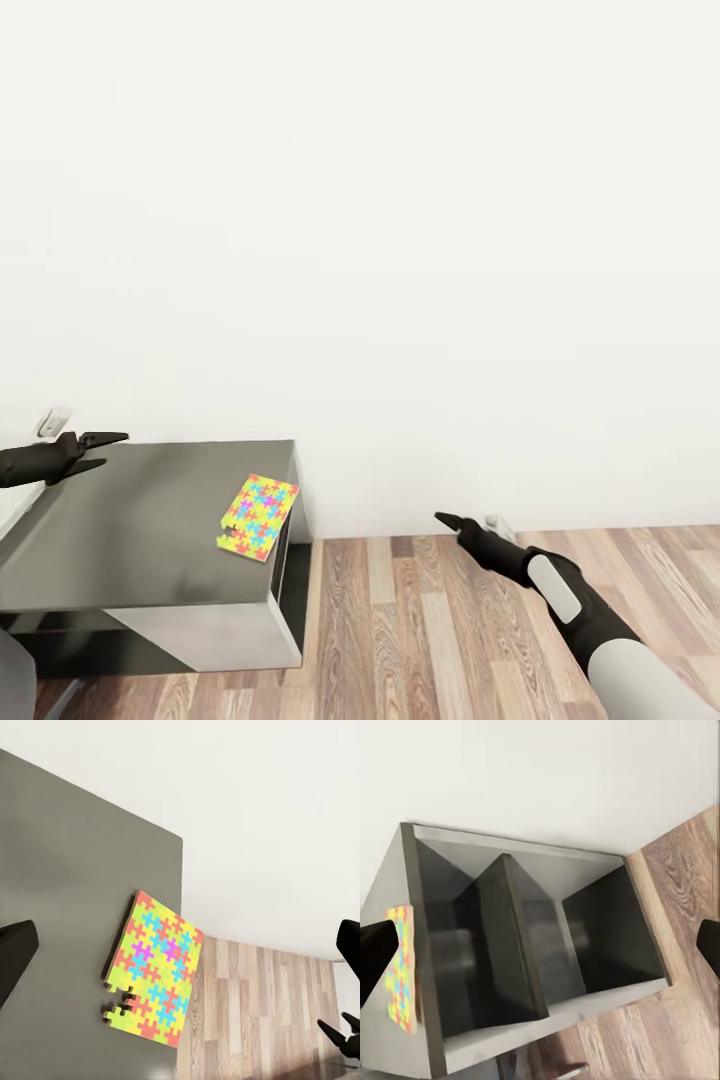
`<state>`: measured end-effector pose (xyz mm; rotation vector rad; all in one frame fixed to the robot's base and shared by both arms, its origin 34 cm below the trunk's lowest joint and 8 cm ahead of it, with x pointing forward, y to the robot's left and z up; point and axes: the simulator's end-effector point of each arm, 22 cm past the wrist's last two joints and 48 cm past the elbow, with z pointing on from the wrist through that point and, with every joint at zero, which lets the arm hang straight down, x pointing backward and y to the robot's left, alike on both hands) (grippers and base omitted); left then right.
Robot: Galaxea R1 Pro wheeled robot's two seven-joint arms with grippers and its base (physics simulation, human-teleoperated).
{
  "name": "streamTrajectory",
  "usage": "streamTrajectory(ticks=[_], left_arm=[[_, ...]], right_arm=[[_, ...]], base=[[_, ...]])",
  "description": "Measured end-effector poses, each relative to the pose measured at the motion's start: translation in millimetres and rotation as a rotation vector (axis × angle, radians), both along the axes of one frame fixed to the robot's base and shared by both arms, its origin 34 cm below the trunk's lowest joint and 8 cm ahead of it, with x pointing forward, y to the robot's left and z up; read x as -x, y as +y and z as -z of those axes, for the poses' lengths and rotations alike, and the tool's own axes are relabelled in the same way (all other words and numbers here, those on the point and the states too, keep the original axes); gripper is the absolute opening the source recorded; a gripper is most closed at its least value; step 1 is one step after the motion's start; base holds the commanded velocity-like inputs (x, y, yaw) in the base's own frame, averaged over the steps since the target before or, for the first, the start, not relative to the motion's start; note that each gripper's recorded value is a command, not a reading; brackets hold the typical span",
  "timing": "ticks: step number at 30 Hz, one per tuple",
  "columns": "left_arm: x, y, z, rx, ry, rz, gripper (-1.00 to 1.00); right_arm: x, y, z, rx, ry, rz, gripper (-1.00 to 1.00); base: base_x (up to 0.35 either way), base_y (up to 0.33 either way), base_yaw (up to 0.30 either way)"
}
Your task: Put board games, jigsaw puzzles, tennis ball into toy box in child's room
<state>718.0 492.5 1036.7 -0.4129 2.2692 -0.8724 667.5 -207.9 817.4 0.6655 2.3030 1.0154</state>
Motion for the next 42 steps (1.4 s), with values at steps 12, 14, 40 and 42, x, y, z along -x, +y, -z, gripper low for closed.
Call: streamTrajectory(ticks=[12,14,40,42], left_arm=[[-1,-8,-7,0.037,-0.025,0.024,1.00],[0,-12,-10,0.051,-0.033,0.037,1.00],[11,-76,-38,0.271,-0.117,0.224,1.00],[11,-76,-38,0.272,-0.117,0.225,1.00]], right_arm=[[9,8,8,-0.023,0.065,-0.006,1.00],[13,11,9,-0.042,0.084,-0.013,1.00],[6,53,-22,-0.319,0.116,0.050,1.00],[6,57,-23,-0.326,0.116,0.048,1.00]], base=[[0.083,0.069,0.000],[0.127,0.054,0.000],[0.052,0.022,0.000],[0.013,0.006,0.000]])
